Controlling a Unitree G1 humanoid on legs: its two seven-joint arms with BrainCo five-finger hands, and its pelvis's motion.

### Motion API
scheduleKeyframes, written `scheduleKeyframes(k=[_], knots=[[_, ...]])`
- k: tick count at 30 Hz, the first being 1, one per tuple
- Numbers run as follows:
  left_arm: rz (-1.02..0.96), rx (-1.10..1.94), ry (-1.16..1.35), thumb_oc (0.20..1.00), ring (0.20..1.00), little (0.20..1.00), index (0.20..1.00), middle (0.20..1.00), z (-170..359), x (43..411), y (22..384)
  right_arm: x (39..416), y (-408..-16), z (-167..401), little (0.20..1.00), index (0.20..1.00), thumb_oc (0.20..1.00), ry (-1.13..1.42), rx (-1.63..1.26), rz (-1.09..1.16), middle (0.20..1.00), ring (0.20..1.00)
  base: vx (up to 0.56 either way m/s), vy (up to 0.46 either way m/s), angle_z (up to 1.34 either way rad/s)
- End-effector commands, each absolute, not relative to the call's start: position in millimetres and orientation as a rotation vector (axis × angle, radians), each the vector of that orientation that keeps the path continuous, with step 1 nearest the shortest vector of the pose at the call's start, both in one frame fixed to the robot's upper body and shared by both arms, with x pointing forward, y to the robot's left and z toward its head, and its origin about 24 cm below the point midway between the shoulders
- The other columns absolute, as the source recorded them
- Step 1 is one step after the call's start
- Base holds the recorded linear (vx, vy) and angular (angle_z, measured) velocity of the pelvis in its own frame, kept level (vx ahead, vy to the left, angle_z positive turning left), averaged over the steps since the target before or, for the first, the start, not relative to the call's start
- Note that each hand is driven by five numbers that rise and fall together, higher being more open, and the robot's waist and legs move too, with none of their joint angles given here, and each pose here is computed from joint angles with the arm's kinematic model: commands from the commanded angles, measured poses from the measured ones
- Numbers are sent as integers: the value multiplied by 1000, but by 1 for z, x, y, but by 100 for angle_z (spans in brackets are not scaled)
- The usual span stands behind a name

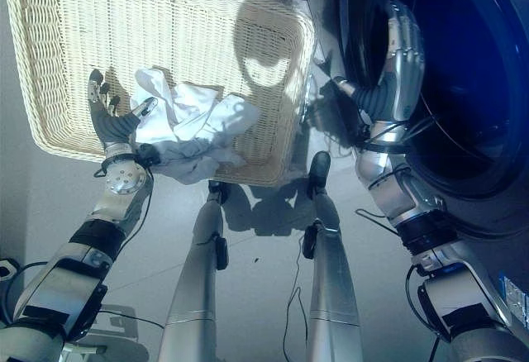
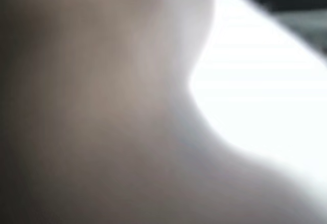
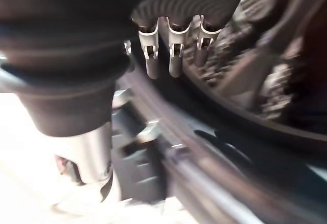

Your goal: Put the clothes into the washing machine.

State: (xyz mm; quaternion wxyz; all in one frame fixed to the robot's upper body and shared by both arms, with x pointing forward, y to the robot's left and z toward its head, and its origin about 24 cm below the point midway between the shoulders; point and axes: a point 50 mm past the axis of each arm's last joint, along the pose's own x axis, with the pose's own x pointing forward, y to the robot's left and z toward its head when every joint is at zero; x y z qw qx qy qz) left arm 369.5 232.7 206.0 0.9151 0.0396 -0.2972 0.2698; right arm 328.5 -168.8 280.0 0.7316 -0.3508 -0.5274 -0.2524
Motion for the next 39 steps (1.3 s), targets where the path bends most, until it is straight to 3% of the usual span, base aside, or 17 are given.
scheduleKeyframes(k=[1, 11, 17, 25, 39], knots=[[633, 39, -656, 1000, 1000, 1000, 1000, 1000, 209, 364, 235, 303, -128, 287, 1000, 1000, 1000, -1375, -787, -279, 1000, 1000, 0, 0, 0], [803, 73, -669, 1000, 1000, 1000, 1000, 1000, 218, 365, 245, 294, -65, 301, 1000, 1000, 1000, -1440, -805, 31, 1000, 1000, -5, -19, 2], [986, 74, -752, 1000, 1000, 1000, 1000, 1000, 230, 357, 258, 297, -36, 308, 1000, 1000, 1000, -1398, -823, 81, 1000, 1000, 8, -40, 4], [998, 42, -805, 1000, 1000, 1000, 1000, 1000, 236, 354, 259, 304, -25, 302, 1000, 1000, 1000, -1335, -865, 110, 1000, 1000, 10, -13, 5], [966, -39, -820, 1000, 1000, 1000, 1000, 1000, 255, 357, 260, 366, -25, 231, 1000, 1000, 1000, -663, -1233, 286, 1000, 1000, 10, -12, 2]])
